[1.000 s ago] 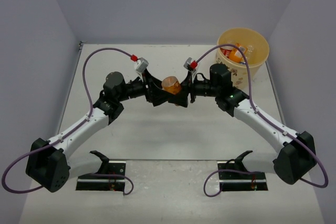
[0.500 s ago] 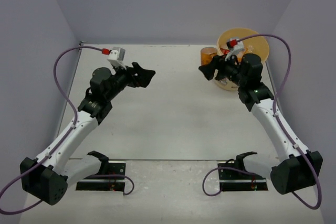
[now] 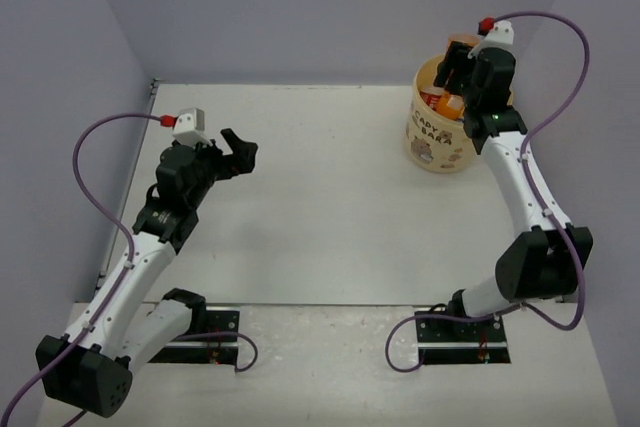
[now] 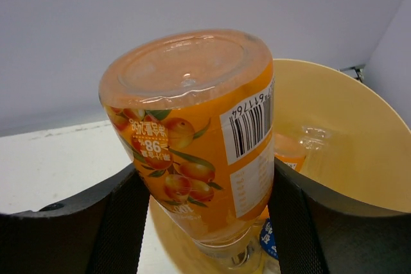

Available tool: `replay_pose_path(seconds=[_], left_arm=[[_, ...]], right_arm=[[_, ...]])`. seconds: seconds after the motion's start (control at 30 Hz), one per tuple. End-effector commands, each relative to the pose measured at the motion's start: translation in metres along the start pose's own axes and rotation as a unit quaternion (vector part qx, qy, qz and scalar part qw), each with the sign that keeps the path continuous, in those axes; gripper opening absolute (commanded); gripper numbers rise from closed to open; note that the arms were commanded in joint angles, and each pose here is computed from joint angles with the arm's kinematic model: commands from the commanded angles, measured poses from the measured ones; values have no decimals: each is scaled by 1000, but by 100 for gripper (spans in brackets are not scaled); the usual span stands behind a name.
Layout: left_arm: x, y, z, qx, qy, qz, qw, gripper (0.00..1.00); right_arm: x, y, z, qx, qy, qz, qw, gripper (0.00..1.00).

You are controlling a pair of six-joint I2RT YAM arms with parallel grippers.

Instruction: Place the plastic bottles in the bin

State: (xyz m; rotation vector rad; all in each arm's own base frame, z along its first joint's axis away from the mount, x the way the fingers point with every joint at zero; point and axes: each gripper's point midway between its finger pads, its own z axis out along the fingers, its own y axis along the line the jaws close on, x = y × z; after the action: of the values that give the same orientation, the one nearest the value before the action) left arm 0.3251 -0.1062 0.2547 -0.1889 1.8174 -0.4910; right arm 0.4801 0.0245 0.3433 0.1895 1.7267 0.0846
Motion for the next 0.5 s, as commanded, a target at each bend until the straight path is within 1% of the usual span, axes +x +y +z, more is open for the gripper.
replay_pose_path(seconds=[0.0,0.03,0.07,0.1,0.17,0.3,0.37,0.47], left_arm=[[-15,4,-7,-11,-28,17,999,100],[-16,3,-8,-9,-30,19,999,100],[-17,3,-9,-9,-31,19,999,100],[-18,3,-10,-9,-33,19,999,100],[-18,3,-10,-9,-33,20,999,100],[-17,3,-10,-9,-31,23,999,100],[-16,4,-10,-10,-31,24,999,100],[-13,6,-10,-12,-29,25,999,100]], right_arm=[[-7,-20,18,55,1,-2,999,58],[-6,-20,19,57,4,1,998,79],[-4,-20,20,56,7,2,998,90],[-3,-20,19,55,8,3,998,99],[-4,-18,16,51,7,5,999,99],[-16,-14,-3,36,-2,5,999,99],[-22,-15,-24,32,-14,9,999,99],[-20,-17,-53,29,-18,20,999,99]])
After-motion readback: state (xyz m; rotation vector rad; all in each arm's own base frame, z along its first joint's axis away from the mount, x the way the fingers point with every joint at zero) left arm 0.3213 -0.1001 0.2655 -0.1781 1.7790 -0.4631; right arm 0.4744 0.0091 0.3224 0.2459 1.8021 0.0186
